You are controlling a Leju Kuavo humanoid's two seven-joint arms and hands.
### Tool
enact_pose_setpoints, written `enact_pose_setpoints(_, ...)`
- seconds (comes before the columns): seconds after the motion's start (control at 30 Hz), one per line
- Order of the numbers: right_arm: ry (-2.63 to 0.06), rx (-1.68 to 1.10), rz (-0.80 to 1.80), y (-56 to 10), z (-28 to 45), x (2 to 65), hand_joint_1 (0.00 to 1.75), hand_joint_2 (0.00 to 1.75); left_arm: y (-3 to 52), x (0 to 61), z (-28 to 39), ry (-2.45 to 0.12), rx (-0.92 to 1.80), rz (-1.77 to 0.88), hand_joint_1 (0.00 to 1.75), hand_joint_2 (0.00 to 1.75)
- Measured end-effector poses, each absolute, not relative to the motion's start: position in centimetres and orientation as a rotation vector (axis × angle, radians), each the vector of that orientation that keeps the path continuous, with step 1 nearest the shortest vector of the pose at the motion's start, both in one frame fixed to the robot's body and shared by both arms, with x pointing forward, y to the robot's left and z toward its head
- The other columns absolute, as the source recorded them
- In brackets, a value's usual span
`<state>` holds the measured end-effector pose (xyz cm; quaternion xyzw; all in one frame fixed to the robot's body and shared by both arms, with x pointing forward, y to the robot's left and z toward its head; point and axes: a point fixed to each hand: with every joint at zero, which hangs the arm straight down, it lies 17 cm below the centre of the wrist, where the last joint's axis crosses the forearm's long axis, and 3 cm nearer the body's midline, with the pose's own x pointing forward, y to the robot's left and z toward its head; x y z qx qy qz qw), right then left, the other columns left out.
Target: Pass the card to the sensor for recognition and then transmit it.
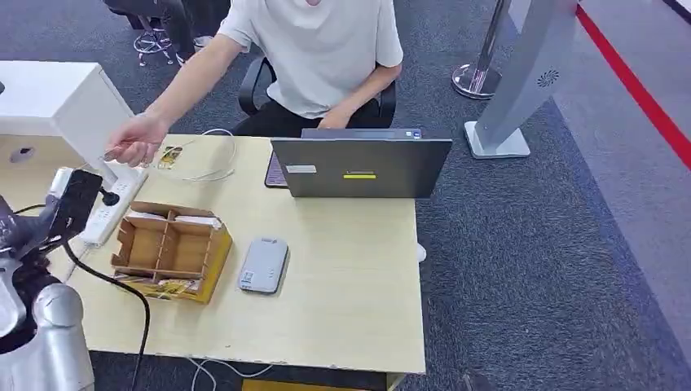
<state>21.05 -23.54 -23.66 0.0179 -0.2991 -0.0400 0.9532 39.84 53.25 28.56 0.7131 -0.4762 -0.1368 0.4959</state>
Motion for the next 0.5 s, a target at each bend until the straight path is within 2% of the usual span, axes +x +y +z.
enact_pose_setpoints(0.07, -0.609, 0.037, -0.084, -23.4, -23.6, 21.1, 0.00, 0.00, 52.9, 40.6, 29.4, -1.125, 1.785, -0.393, 0.00, 1.75)
enact_pose_setpoints(0.17, -0.610, 0.045, -0.091, -22.9, -23.5, 21.2, 0.00, 0.00, 51.1, 42.6, 30.2, -1.269, 1.713, -0.430, 0.00, 1.75)
enact_pose_setpoints(0.33, -0.615, 0.054, -0.073, -22.2, -23.5, 21.2, 0.00, 0.00, 50.9, 43.4, 32.1, -1.194, 1.840, -0.478, 0.00, 1.75)
enact_pose_setpoints(0.5, -0.618, 0.059, -0.070, -21.7, -23.4, 21.3, 0.00, 0.00, 49.2, 45.1, 33.2, -1.236, 1.854, -0.546, 0.00, 1.75)
